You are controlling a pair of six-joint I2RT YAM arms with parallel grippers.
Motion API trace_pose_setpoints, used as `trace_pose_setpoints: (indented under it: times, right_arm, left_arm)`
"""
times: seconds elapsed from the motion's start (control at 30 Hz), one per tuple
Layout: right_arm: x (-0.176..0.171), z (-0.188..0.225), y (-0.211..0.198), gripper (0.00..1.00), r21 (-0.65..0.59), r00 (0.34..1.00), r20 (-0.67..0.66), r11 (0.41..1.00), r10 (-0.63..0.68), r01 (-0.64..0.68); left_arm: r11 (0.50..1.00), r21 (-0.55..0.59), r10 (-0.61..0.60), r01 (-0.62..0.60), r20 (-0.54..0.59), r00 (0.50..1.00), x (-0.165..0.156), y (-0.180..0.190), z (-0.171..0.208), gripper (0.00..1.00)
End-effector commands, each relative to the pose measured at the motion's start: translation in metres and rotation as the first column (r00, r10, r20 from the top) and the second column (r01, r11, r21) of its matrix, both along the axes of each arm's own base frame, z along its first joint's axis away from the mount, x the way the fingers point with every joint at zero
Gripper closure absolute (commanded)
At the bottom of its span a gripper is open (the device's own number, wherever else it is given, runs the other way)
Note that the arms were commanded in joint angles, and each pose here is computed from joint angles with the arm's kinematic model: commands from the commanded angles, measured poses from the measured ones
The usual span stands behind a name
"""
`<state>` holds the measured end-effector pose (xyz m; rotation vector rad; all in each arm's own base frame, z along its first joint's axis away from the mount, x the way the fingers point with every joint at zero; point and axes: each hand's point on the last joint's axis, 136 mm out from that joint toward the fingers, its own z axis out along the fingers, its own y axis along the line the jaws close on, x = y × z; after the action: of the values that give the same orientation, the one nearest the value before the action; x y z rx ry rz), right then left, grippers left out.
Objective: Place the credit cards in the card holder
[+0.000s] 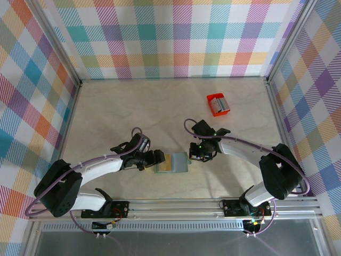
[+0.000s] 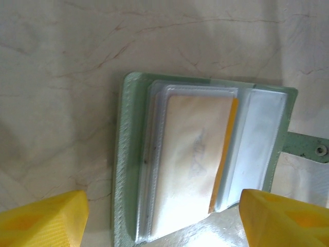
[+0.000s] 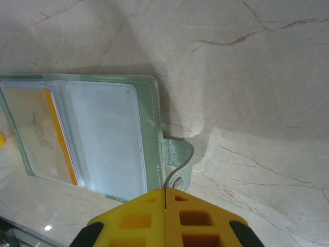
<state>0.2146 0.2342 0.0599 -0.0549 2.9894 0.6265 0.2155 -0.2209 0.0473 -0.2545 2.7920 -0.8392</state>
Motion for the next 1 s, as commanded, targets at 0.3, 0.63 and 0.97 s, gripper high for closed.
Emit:
trace_pose_setpoints:
  times: [0.3, 0.63, 0.97]
  right_arm:
    - [-0.002, 0.001, 0.002, 1.0, 0.025, 1.0, -0.012, 1.0, -0.002, 0.003]
    - [-0.003, 0.003, 0.003, 1.0, 0.034, 1.0, -0.013, 0.999, 0.0, 0.0]
    - [-0.005, 0.004, 0.006, 1.0, 0.057, 1.0, -0.023, 0.998, -0.003, 0.004]
  left_arm:
    - [0.997, 0.012, -0.077, 0.076, 0.029, 0.997, 0.002, -0.009, 0.004, 0.23]
    - [0.994, 0.044, -0.097, 0.095, 0.03, 0.995, 0.001, -0.009, 0.001, 0.23]
    - [0.993, 0.063, -0.106, 0.104, 0.032, 0.994, 0.0, -0.012, -0.003, 0.23]
